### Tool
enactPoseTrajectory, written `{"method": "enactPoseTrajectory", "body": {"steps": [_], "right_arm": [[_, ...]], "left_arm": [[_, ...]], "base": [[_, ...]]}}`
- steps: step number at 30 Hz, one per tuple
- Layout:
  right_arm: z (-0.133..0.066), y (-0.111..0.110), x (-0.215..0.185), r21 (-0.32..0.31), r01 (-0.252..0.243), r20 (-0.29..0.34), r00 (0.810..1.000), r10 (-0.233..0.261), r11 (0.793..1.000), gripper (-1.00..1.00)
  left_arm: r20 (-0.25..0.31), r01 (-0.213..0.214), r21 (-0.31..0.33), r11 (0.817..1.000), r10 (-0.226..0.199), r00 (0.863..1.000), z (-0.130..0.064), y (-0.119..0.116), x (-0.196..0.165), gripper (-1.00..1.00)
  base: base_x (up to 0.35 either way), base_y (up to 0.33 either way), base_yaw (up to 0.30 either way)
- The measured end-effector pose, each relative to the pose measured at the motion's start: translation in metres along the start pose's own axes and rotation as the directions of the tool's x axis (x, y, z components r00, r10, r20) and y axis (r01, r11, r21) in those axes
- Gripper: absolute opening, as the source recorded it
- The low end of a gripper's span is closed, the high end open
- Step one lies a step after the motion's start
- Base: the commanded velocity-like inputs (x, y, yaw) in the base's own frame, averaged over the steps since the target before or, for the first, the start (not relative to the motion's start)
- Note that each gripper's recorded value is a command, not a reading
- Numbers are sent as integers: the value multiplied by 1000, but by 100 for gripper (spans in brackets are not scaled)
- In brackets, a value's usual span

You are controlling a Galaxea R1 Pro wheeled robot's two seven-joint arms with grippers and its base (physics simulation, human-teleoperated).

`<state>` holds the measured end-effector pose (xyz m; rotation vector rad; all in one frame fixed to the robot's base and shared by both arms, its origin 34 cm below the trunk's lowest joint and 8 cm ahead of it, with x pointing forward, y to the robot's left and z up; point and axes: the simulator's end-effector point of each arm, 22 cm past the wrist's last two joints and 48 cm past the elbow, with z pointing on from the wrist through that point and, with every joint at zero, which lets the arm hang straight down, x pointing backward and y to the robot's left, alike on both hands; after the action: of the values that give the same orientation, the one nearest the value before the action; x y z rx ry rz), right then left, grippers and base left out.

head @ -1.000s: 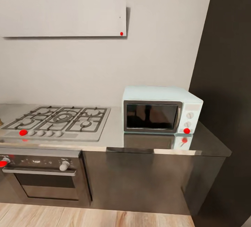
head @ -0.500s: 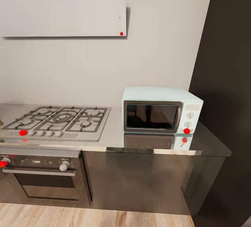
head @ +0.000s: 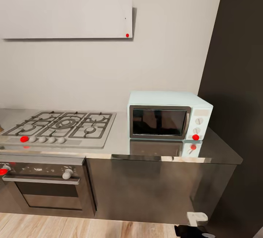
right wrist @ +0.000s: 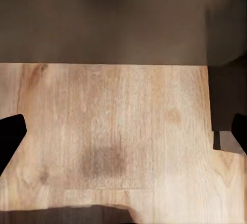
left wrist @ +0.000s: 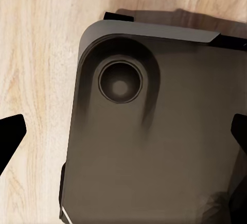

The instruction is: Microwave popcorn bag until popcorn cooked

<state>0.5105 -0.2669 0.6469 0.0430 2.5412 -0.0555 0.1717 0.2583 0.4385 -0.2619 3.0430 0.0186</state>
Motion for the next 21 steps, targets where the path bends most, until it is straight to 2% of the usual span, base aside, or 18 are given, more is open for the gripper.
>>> {"method": "enactPoseTrajectory", "body": {"steps": [1,2,4,5,10,15,21], "right_arm": [[-2,0,-5,1,0,9,1000,0,1000,100],[-18,-1,-39,4,-2,80,997,2,1000,100],[-30,-2,-57,6,-2,107,994,1,1000,100],[-42,-3,-97,9,-2,136,991,1,1000,100],[-57,-4,-178,10,-8,190,982,6,1000,100],[-76,-6,-242,12,-19,247,969,15,1000,100],[-103,-24,-307,79,-52,325,945,24,996,100]], "left_arm": [[0,0,0,1000,0,1000,0,0,0,100],[1,0,0,1000,0,1000,0,0,-1,100],[1,0,0,1000,0,1000,0,0,-1,100],[2,0,0,1000,0,1000,0,0,-1,100],[2,0,0,1000,0,1000,0,0,-1,100],[3,-1,0,1000,1,1000,0,0,-1,100],[4,-2,1,1000,2,1000,0,0,-2,100]], "base": [[0,0,0],[0,0,0],[0,0,0],[0,0,0],[0,0,0],[0,0,0],[0,0,0]]}}
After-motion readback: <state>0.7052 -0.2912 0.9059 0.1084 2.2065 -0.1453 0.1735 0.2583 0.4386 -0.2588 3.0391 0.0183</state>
